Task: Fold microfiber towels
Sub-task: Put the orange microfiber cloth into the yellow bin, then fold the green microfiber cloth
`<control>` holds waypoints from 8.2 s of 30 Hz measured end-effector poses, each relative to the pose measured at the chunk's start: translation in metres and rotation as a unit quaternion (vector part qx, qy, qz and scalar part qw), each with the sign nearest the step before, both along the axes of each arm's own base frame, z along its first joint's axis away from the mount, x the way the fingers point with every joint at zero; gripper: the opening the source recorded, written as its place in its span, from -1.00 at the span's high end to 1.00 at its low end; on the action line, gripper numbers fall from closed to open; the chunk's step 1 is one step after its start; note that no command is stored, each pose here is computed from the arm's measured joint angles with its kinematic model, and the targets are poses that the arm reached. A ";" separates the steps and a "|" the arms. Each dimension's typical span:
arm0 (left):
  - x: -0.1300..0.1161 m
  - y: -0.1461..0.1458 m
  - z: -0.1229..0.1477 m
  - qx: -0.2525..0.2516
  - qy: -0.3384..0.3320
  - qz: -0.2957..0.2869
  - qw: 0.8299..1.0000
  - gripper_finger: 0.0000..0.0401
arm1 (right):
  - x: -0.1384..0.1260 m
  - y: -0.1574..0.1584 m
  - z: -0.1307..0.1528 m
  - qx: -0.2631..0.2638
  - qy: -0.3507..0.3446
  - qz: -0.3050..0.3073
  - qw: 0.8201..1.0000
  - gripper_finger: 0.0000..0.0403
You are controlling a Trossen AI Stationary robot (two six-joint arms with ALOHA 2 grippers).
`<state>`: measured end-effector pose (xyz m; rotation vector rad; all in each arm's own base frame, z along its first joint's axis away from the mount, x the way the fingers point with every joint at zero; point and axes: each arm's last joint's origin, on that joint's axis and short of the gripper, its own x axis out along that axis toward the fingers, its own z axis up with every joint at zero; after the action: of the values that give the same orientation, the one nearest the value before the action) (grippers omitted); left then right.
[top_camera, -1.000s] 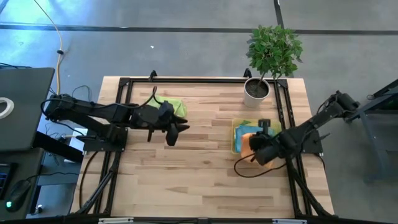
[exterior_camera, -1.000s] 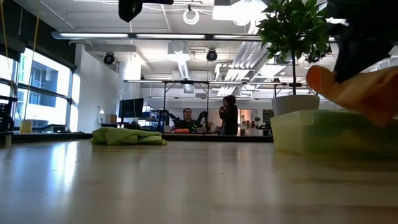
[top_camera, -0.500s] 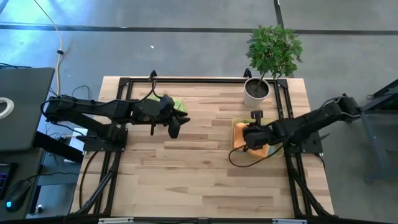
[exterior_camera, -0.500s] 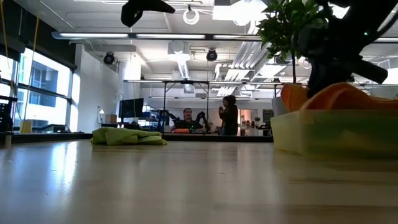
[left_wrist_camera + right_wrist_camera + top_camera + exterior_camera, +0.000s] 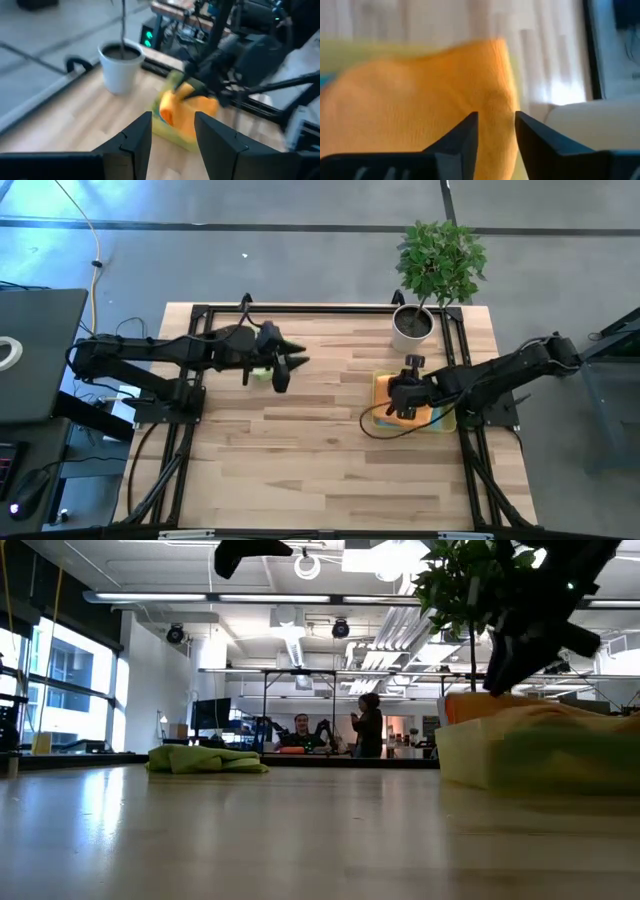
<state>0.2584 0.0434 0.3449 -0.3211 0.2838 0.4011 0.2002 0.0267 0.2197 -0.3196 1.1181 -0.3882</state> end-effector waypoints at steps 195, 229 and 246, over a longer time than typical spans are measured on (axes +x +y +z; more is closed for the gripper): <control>0.076 -0.041 -0.063 0.170 0.345 -0.089 0.919 0.31 | 0.093 0.043 0.096 0.316 -0.367 -0.131 0.865 1.00; 0.094 -0.062 -0.051 0.137 0.192 -0.284 0.929 0.14 | 0.071 0.063 0.132 0.251 -0.241 0.003 0.938 1.00; 0.098 -0.051 -0.051 0.106 0.181 -0.231 0.950 0.24 | 0.070 0.062 0.132 0.225 -0.243 0.006 0.944 1.00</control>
<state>0.3562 -0.0071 0.2938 0.0382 0.6543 0.0211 0.2705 0.0890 0.3517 0.1703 0.6876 -0.1747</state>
